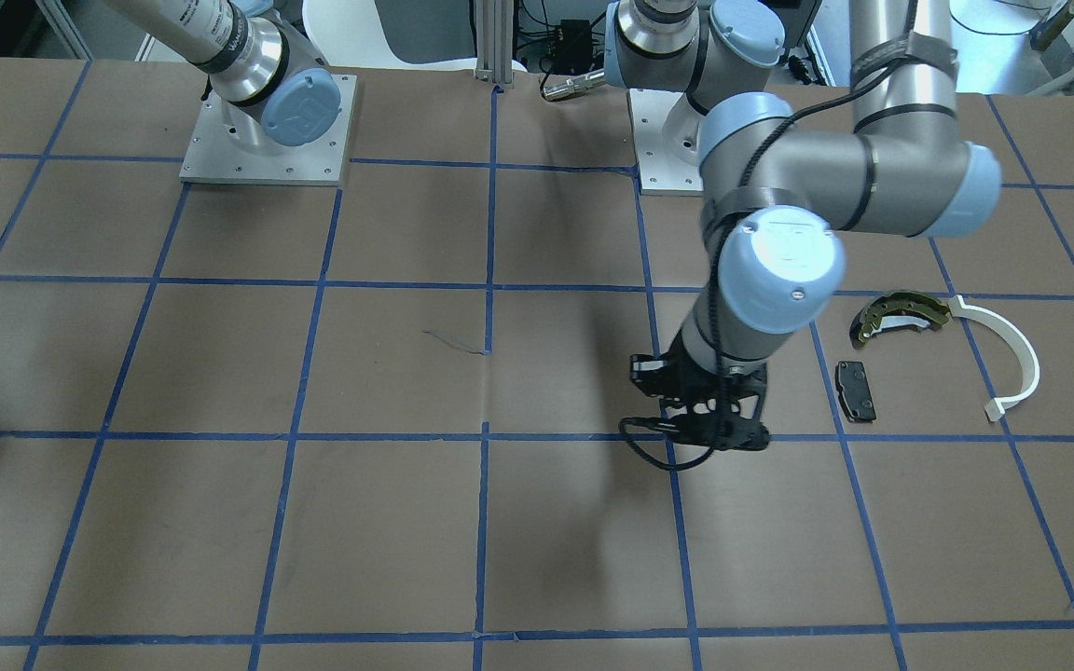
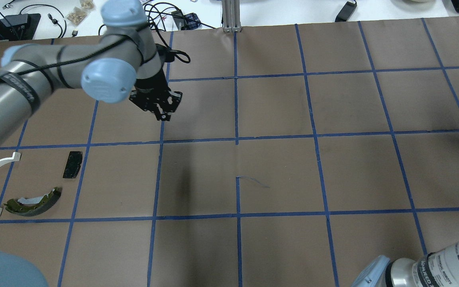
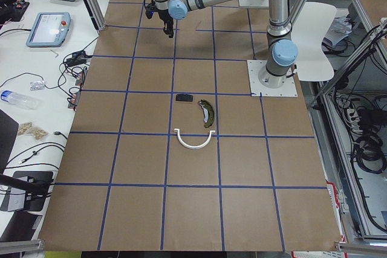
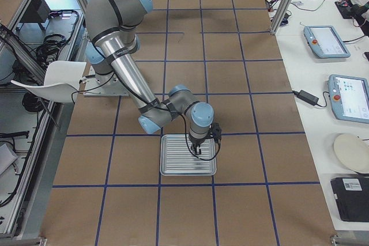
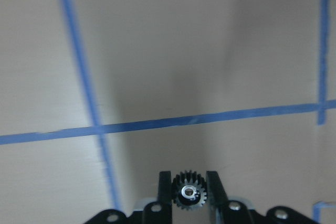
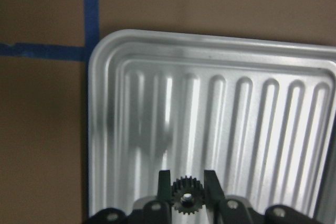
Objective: Place bearing gear from tray to pile
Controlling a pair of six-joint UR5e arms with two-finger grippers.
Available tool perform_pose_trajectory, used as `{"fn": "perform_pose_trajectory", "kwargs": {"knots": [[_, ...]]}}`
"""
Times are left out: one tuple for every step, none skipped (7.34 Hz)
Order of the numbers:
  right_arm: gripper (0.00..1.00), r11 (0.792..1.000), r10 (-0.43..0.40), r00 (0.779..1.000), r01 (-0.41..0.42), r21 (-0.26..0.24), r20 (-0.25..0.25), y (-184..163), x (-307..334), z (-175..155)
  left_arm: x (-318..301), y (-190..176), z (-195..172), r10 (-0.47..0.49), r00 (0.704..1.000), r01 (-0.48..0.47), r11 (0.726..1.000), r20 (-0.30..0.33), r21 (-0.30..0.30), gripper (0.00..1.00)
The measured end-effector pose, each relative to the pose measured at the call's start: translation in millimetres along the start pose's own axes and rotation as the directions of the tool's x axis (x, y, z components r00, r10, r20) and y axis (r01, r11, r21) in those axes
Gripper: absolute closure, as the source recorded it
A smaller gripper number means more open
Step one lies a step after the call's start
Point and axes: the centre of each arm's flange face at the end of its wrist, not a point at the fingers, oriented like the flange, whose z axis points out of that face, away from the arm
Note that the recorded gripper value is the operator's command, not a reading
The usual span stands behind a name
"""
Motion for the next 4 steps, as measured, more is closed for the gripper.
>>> {"fn": "perform_pose_trajectory", "kwargs": {"knots": [[0.97, 1.000, 0.010, 1.000, -0.010, 0.000, 0.004, -27, -42, -20, -56, 1, -6, 0.010, 1.000, -0.010, 1.000, 0.019, -0.020, 1.00], [0.96, 1.000, 0.031, 0.999, -0.031, -0.005, 0.015, -57, -98, -39, -113, 6, -4, 0.013, 0.999, -0.011, 0.999, 0.040, -0.044, 1.00], [0.96, 0.999, 0.051, 0.998, -0.051, -0.009, 0.023, -90, -172, -59, -167, 16, 6, -0.005, 0.999, 0.008, 0.998, 0.040, -0.070, 1.00], [0.96, 0.996, 0.085, 0.996, -0.085, -0.011, 0.025, -118, -258, -75, -214, 27, 19, -0.035, 0.999, 0.037, 0.995, 0.026, -0.092, 1.00]]}}
